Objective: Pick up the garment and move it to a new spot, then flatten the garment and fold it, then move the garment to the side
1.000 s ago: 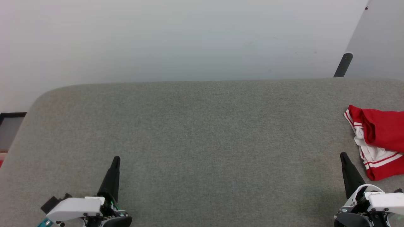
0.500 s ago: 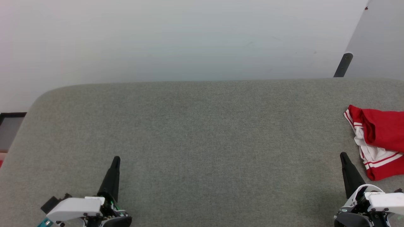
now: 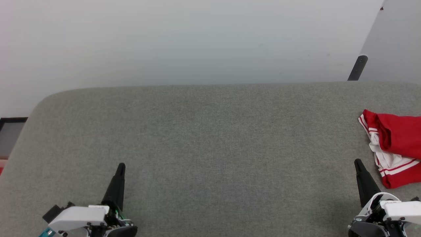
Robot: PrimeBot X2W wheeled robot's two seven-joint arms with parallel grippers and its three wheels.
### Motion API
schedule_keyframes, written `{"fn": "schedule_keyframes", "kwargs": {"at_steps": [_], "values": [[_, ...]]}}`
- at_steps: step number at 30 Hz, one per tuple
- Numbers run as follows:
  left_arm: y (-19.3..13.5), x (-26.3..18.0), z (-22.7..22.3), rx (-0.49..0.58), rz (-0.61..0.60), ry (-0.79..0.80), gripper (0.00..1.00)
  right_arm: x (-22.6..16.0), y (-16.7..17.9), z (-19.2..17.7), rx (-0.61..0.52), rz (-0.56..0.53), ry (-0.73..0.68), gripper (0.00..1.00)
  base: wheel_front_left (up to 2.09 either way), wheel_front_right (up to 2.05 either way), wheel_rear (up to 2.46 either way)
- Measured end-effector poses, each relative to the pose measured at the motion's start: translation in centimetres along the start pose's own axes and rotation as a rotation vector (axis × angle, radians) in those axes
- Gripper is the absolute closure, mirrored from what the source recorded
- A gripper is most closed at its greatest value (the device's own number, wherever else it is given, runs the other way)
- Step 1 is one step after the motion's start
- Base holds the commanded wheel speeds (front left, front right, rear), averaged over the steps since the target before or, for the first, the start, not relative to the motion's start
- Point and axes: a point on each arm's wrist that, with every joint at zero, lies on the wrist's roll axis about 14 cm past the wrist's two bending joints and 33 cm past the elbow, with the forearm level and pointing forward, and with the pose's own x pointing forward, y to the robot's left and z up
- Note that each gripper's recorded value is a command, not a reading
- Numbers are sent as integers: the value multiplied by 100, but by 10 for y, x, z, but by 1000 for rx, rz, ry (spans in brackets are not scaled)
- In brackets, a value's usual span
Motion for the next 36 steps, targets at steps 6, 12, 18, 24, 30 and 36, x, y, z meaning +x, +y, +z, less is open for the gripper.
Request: {"fn": "schedule_keyframes", "kwargs": {"at_steps": [6, 12, 18, 24, 30, 36], "values": [[0, 0, 0, 0, 0, 0, 100, 0, 0, 0, 0, 0, 0, 100, 0, 0, 0], [0, 0, 0, 0, 0, 0, 100, 0, 0, 0, 0, 0, 0, 100, 0, 0, 0], [0, 0, 0, 0, 0, 0, 100, 0, 0, 0, 0, 0, 0, 100, 0, 0, 0], [0, 0, 0, 0, 0, 0, 100, 0, 0, 0, 0, 0, 0, 100, 0, 0, 0], [0, 0, 0, 0, 0, 0, 100, 0, 0, 0, 0, 0, 0, 100, 0, 0, 0], [0, 0, 0, 0, 0, 0, 100, 0, 0, 0, 0, 0, 0, 100, 0, 0, 0]]}}
